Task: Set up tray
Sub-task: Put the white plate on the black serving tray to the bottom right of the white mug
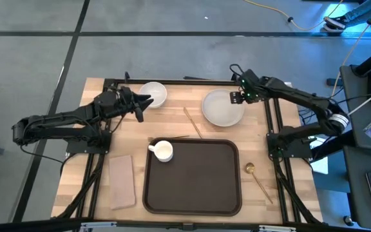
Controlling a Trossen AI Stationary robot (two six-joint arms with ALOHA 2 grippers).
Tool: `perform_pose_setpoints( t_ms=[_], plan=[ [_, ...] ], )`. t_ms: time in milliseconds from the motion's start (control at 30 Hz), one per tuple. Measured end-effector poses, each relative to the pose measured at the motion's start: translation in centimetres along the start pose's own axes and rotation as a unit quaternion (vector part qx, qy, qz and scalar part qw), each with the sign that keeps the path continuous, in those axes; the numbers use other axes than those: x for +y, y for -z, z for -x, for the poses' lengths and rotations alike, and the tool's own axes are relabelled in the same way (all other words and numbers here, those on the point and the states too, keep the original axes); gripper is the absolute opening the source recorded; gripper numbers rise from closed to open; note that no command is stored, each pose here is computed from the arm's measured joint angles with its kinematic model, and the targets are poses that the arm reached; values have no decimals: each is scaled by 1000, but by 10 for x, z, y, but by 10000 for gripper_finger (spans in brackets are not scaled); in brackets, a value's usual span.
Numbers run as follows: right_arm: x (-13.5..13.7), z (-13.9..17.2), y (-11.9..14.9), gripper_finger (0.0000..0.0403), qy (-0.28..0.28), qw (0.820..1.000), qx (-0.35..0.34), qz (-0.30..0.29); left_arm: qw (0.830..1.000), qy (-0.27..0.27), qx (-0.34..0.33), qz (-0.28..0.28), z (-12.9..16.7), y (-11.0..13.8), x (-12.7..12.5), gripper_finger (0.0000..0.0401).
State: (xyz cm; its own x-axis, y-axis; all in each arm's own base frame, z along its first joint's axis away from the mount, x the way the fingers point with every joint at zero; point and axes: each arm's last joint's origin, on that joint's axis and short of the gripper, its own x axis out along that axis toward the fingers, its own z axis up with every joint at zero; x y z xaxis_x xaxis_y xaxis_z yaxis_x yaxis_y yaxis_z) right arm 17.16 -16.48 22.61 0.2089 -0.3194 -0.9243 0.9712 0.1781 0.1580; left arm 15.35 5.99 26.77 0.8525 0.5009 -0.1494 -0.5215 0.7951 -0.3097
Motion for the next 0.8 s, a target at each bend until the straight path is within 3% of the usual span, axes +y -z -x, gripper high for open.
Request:
perform_pose_setpoints(
  t_ms=[500, 800],
  plan=[
    [-13, -52, -13, 220, 62, 996, 64, -2, 1000, 4, 2, -15, 0, 0, 0, 118],
    [-13, -82, -18, 218, 33, 995, 97, -11, 1000, 4, 2, -15, 0, 0, 0, 114]
  ],
)
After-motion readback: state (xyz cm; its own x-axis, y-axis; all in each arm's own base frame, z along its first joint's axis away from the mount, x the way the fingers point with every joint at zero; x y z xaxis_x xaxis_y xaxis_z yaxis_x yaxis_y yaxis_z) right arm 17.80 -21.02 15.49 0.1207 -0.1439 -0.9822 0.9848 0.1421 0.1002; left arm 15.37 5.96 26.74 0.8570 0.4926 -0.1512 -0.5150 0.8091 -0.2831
